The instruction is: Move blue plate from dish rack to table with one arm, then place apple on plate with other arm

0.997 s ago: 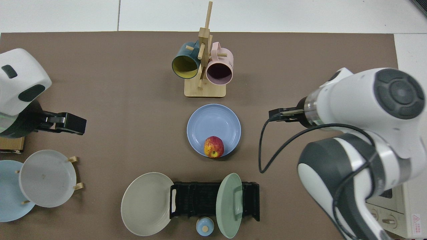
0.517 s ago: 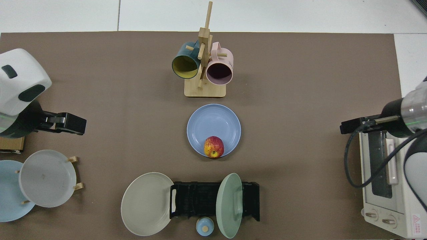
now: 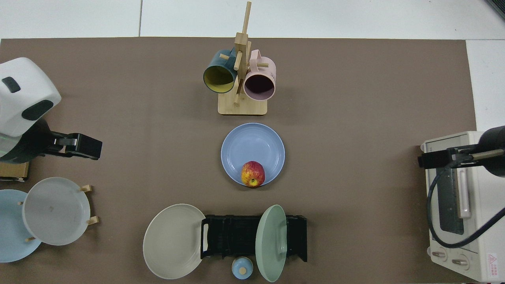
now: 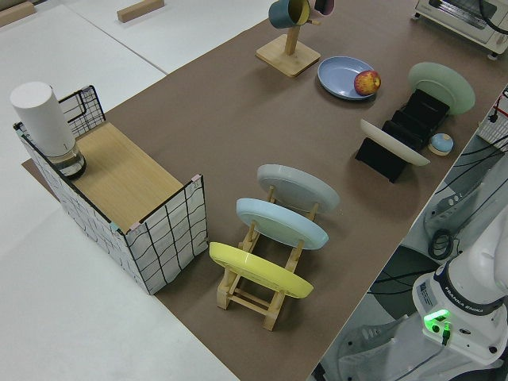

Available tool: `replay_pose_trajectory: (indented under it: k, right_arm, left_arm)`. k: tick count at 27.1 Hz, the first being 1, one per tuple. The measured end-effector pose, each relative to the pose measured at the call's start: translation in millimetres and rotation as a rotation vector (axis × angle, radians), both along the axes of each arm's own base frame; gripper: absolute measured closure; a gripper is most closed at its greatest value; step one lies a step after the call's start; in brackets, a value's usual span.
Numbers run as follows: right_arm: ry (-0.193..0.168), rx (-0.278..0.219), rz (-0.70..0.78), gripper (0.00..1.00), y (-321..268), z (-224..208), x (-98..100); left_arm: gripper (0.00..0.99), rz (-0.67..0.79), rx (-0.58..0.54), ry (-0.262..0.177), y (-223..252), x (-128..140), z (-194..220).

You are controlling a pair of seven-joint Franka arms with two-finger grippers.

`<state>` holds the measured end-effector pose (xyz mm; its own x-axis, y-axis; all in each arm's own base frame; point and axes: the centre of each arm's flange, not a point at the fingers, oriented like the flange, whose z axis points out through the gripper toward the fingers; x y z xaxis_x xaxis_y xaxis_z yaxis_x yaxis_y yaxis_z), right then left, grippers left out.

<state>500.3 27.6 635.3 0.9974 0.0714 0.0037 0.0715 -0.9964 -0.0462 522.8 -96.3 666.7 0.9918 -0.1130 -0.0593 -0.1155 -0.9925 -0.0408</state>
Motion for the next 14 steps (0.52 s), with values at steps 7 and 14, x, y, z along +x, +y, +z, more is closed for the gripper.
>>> replay_pose_trajectory:
  k: [7, 14]
  right_arm:
    - [0.005, -0.007, -0.017, 0.00, -9, -3, 1.5]
    - [-0.005, -0.026, -0.018, 0.00, -11, -2, 2.6]
  left_arm:
    - [0.000, 0.000, 0.000, 0.000, 0, 0, 0]
    - [0.000, 0.000, 0.000, 0.000, 0, 0, 0]
